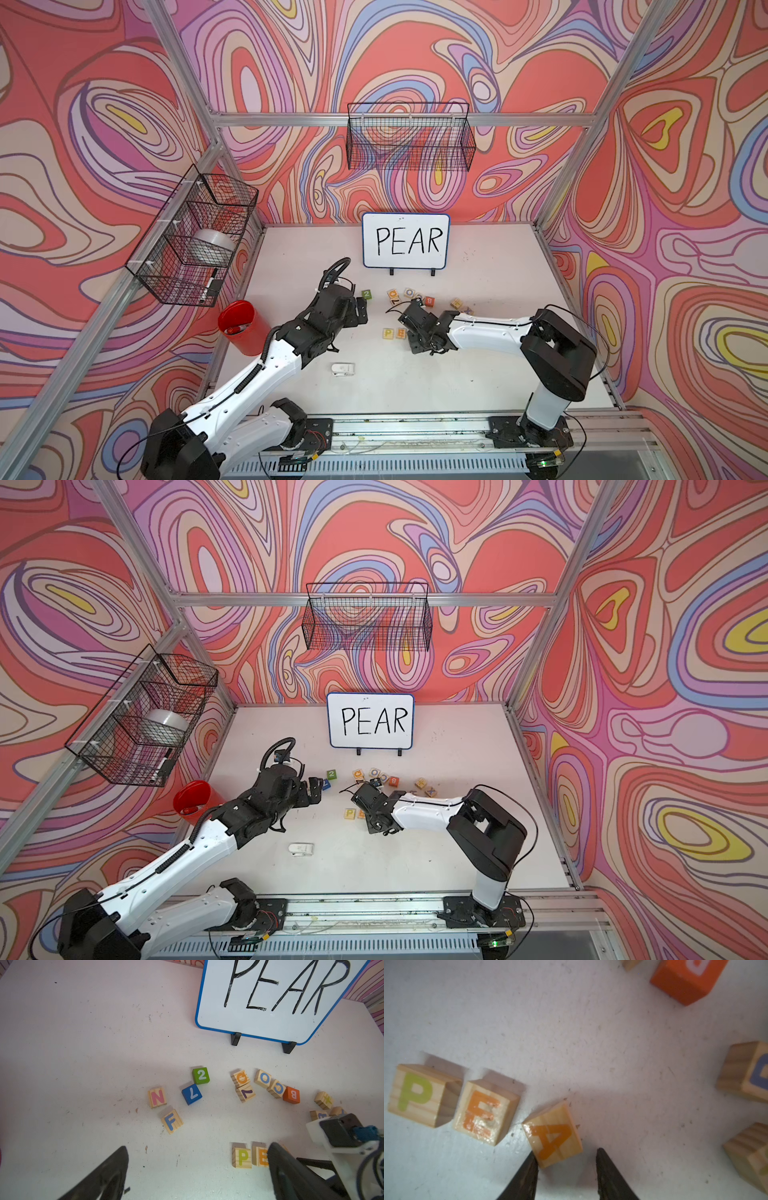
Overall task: Spell the uppercase word “pear” with letter blocks
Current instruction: Place the letter block at the center of the board.
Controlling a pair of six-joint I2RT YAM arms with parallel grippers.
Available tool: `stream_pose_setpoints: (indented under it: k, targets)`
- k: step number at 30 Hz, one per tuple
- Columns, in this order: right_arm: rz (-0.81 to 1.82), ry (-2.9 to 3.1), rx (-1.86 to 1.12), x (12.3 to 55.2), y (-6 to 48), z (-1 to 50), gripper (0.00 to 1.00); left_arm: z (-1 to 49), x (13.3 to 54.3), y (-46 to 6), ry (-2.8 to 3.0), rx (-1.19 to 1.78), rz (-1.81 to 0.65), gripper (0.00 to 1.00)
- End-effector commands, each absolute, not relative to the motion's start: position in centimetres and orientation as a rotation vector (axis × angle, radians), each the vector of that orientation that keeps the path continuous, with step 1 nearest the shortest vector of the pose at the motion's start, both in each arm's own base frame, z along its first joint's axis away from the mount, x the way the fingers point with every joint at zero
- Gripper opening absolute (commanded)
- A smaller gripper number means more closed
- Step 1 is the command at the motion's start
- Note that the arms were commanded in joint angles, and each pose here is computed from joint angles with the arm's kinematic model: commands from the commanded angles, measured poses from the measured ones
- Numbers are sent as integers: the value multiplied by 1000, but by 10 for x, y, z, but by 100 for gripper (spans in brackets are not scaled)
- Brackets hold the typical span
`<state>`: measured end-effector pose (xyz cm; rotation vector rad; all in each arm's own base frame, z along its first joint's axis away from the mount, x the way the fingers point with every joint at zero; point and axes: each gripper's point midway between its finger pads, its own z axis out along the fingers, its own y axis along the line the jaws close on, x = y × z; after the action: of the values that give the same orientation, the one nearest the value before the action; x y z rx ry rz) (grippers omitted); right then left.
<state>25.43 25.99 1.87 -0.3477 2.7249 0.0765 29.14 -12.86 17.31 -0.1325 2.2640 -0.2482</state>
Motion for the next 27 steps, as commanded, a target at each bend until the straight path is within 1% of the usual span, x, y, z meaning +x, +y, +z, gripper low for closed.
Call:
stream_pose_setpoints:
  k: [1, 7, 16, 19, 23, 27]
  targets:
    - [13, 2753, -272, 246, 245, 10, 47, 168, 292, -129, 2268, -120, -243, 100]
    - [-51, 2748, -207, 249, 235, 8, 47, 166, 293, -129, 2273, -121, -240, 100]
    - [-79, 2714, -144, 250, 225, 19, 47, 165, 293, -130, 2272, -122, -240, 100]
    - [9, 2697, -132, 252, 235, 28, 48, 165, 294, -131, 2276, -116, -243, 100]
    - [188, 2653, -88, 257, 255, 43, 55, 165, 294, -131, 2275, -116, -241, 100]
    - [295, 2616, -13, 263, 268, 56, 57, 166, 293, -130, 2271, -120, -244, 100]
